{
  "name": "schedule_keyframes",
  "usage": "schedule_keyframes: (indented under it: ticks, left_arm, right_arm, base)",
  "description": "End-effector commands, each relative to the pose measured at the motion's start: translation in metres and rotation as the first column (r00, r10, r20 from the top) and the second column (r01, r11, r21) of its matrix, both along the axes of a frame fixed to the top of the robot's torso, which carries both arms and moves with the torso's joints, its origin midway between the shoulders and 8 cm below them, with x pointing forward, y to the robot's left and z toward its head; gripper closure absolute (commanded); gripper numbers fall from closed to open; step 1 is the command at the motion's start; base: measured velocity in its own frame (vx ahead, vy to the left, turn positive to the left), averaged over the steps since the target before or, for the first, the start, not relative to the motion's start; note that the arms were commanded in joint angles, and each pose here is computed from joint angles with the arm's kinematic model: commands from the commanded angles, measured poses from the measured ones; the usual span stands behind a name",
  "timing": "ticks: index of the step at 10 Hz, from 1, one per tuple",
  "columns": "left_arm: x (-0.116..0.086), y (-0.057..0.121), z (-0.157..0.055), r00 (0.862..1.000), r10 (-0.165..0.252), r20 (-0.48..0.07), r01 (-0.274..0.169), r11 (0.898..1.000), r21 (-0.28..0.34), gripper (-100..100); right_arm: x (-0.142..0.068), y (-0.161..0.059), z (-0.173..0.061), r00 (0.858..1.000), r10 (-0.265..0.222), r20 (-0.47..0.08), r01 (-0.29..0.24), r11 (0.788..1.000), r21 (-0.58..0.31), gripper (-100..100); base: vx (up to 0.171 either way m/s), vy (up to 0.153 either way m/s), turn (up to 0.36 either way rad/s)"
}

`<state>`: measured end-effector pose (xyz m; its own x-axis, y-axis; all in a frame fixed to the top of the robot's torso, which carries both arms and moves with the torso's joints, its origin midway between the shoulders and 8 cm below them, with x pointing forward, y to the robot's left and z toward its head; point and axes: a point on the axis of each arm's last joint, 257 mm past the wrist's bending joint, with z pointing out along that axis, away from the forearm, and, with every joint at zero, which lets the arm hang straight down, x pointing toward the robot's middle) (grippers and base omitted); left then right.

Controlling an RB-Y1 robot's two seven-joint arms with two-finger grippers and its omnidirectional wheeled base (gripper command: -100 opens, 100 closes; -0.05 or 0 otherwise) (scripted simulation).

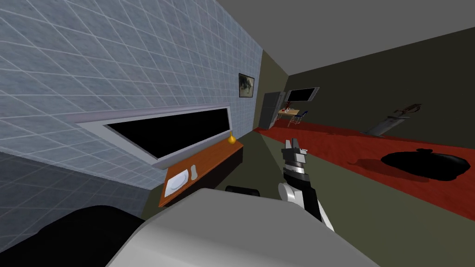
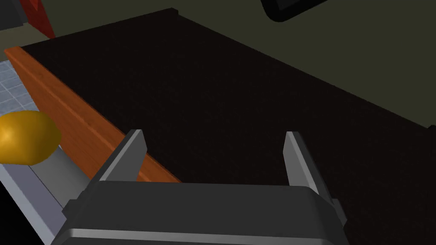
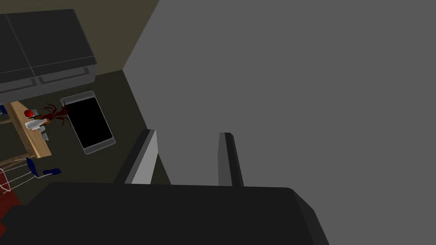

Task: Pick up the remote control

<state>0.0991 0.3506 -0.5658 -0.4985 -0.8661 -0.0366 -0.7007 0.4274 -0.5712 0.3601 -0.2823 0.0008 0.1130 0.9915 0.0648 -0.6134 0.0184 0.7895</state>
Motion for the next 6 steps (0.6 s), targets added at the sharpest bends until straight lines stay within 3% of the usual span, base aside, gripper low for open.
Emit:
schedule_keyframes:
  ticks: [1, 3, 4, 6]
  left_arm:
    - [-0.013, 0.022, -0.003, 0.999, 0.009, -0.035, -0.007, 0.999, 0.031, -100]
    - [-0.035, 0.074, -0.009, 0.992, 0.036, -0.119, -0.022, 0.992, 0.122, -100]
    - [-0.036, 0.077, -0.01, 0.992, 0.038, -0.122, -0.023, 0.992, 0.126, -100]
    - [-0.054, 0.128, -0.01, 0.98, 0.077, -0.185, -0.036, 0.976, 0.217, -100]
  right_arm:
    - [0.0, 0.0, 0.0, 1.0, 0.0, 0.0, 0.0, 1.0, 0.0, 0]
    - [0.0, 0.0, 0.0, 1.0, 0.0, 0.0, 0.0, 1.0, 0.0, 0]
    - [0.0, 0.0, 0.0, 1.0, 0.0, 0.0, 0.0, 1.0, 0.0, 0]
    - [0.0, 0.0, 0.0, 1.0, 0.0, 0.0, 0.0, 1.0, 0.0, 0]
  base:
    - [0.077, 0.034, -0.091]
    - [0.099, 0.038, -0.253]
    - [0.083, 0.052, -0.103]
    - [0.079, 0.057, -0.226]
